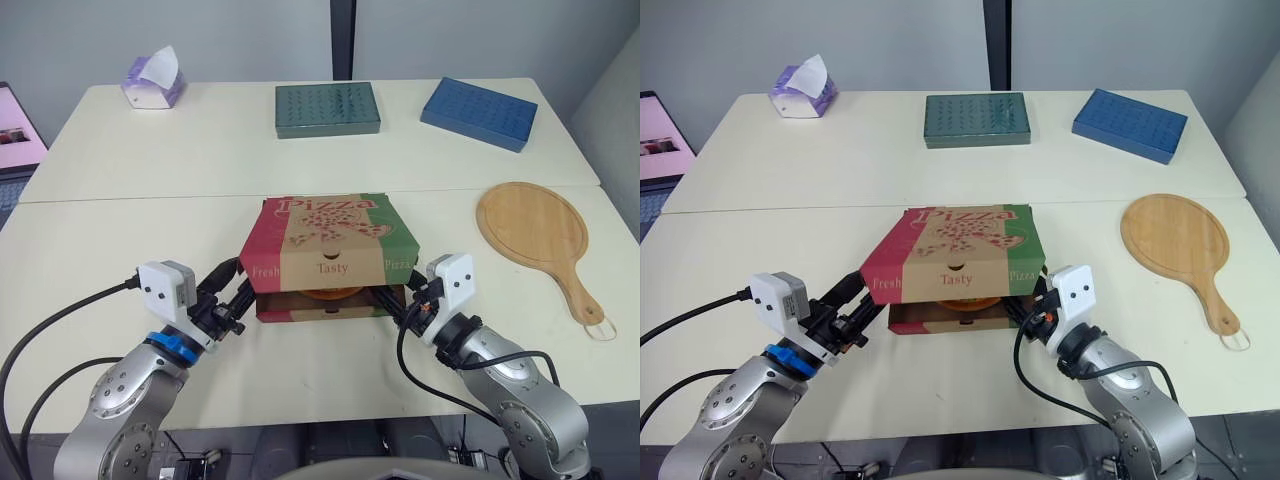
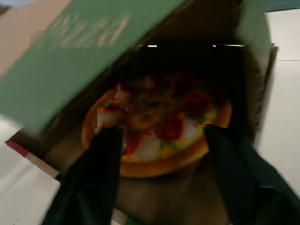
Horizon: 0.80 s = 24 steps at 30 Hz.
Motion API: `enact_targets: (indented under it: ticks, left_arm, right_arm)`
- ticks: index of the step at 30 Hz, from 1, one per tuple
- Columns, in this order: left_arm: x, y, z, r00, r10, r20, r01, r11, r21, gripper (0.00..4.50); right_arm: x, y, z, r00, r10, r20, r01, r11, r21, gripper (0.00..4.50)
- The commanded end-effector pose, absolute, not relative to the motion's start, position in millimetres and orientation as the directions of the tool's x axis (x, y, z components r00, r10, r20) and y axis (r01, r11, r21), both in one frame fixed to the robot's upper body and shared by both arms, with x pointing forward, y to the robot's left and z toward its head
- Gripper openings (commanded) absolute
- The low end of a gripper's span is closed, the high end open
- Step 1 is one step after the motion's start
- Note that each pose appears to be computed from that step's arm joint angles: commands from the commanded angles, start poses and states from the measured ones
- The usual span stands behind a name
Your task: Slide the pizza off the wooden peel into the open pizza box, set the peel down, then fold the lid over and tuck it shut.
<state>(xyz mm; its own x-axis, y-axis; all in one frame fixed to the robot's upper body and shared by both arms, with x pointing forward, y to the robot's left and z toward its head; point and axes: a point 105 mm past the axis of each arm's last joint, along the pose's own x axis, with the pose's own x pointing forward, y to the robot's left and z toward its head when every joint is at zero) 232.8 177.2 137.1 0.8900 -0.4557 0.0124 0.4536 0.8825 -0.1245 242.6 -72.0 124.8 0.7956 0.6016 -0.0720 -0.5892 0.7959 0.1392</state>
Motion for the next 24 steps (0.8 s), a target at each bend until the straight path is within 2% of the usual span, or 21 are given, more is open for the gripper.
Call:
enact_targets:
  ticks: [1, 2, 3, 7, 12, 15, 18, 24]
  left_arm:
    - [225, 182, 151, 0.869, -0.494, 0.029, 0.495, 0.864, -0.096, 3.84]
    - [223, 186, 150, 0.856, -0.517, 0.002, 0.514, 0.852, -0.094, 4.16]
    - [221, 192, 149, 0.847, -0.531, -0.027, 0.527, 0.845, -0.087, 4.46]
    - [216, 212, 146, 0.767, -0.62, -0.168, 0.601, 0.785, -0.153, 4.46]
    - [223, 243, 175, 0.689, -0.691, -0.216, 0.668, 0.722, -0.179, 4.46]
    - [239, 253, 198, 0.677, -0.708, -0.203, 0.691, 0.706, -0.155, 4.46]
    - [264, 253, 226, 0.668, -0.726, -0.165, 0.723, 0.685, -0.09, 3.87]
    - [291, 202, 260, 0.48, -0.86, -0.172, 0.876, 0.48, 0.048, 2.0]
  right_arm:
    - [237, -73, 131, 0.785, 0.618, -0.048, -0.611, 0.784, 0.108, 4.18]
    - [237, -75, 129, 0.787, 0.614, -0.057, -0.608, 0.788, 0.098, 4.49]
    - [237, -77, 128, 0.79, 0.61, -0.064, -0.604, 0.791, 0.091, 4.5]
    - [236, -82, 123, 0.79, 0.608, -0.081, -0.603, 0.794, 0.075, 4.5]
    - [237, -84, 121, 0.785, 0.614, -0.088, -0.612, 0.789, 0.052, 4.5]
    - [238, -86, 121, 0.786, 0.612, -0.09, -0.612, 0.79, 0.038, 4.5]
    - [237, -89, 118, 0.784, 0.612, -0.102, -0.613, 0.79, 0.021, 4.5]
    - [233, -104, 120, 0.777, 0.619, -0.11, -0.624, 0.781, -0.01, 4.5]
